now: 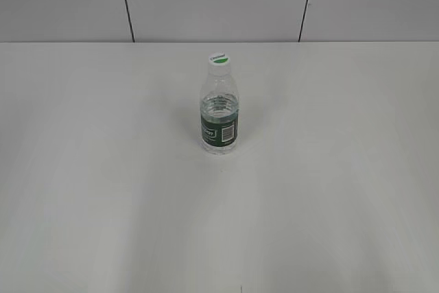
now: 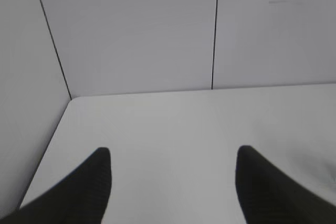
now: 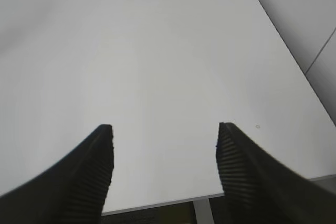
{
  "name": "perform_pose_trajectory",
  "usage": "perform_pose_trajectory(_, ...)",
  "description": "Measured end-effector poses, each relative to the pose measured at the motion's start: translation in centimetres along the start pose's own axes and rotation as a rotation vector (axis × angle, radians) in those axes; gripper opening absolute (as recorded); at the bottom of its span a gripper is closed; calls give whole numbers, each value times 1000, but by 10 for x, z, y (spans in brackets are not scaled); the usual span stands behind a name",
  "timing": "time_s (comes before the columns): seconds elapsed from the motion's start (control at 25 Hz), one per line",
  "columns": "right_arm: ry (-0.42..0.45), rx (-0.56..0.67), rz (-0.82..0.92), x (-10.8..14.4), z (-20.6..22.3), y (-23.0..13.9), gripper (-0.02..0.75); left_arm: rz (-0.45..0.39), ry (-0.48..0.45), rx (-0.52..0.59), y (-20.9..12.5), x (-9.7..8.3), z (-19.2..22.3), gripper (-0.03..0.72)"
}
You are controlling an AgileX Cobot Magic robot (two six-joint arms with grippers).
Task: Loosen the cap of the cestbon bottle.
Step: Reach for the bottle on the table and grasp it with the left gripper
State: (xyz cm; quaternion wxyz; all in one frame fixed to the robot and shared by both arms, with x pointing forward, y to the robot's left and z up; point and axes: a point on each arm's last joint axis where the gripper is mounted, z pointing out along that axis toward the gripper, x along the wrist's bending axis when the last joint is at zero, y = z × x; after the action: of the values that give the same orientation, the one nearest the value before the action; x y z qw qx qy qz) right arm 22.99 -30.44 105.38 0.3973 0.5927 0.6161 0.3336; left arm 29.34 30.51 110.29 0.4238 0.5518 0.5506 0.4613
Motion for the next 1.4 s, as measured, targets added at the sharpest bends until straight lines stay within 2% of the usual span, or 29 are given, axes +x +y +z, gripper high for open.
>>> perform_pose_trajectory(0.2, 0, 0, 0, 0, 0, 0, 471, 12, -16, -65, 19, -3, 51, 452)
perform_pose_trajectory(0.36, 0, 0, 0, 0, 0, 0, 471, 18, -33, -77, 22, -7, 100, 431)
perform_pose_trajectory(0.44, 0, 0, 0, 0, 0, 0, 471, 27, -43, -42, 14, -9, 131, 426)
perform_pose_trajectory(0.6, 0, 1, 0, 0, 0, 0, 471, 25, -62, -52, 0, -13, 176, 421)
perform_pose_trajectory(0.8, 0, 1, 0, 0, 0, 0, 471, 11, -88, -166, -23, -19, 227, 421)
perform_pose_trajectory(0.96, 0, 1, 0, 0, 0, 0, 471, -28, -110, -216, -54, -23, 260, 421)
perform_pose_trajectory(1.12, 0, 1, 0, 0, 0, 0, 471, -116, -196, -205, -86, -29, 283, 421)
perform_pose_trajectory(1.4, 0, 0, 0, 0, 0, 0, 471, -135, -485, -98, -126, -41, 317, 421)
